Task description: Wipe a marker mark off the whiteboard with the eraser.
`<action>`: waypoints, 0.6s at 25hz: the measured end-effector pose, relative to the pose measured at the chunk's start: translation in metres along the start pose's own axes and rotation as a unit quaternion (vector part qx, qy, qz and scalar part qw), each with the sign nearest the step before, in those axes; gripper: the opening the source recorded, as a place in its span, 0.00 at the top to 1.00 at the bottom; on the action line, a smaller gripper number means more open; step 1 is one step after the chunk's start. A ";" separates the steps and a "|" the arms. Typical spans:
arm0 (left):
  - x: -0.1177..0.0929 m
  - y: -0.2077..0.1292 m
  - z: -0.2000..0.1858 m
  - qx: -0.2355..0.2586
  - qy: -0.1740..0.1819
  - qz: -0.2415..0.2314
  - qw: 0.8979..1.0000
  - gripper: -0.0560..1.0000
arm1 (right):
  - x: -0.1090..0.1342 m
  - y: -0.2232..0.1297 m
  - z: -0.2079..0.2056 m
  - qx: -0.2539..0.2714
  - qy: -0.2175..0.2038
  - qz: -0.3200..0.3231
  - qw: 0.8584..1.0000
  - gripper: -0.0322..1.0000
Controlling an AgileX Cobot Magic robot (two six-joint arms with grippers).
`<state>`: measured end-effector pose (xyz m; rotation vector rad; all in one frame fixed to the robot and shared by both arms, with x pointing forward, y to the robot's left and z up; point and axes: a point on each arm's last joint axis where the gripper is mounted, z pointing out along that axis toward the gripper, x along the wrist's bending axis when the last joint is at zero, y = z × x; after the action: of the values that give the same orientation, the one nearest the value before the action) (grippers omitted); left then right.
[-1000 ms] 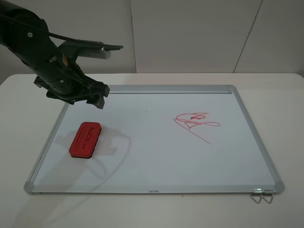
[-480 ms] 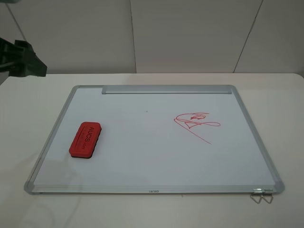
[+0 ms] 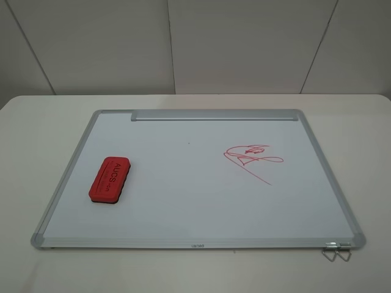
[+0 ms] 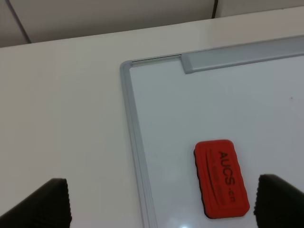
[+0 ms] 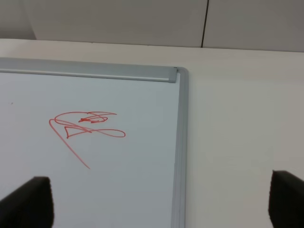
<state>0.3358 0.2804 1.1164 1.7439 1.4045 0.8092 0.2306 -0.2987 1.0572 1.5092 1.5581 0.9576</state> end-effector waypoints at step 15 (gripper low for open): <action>0.000 -0.044 -0.067 -0.039 -0.054 -0.001 0.998 0.21 | 0.000 0.000 0.000 0.000 0.000 0.000 1.000 0.17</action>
<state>0.2569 0.2962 1.1139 1.6993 1.2873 0.7480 0.2306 -0.2987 1.0572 1.5092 1.5581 0.9576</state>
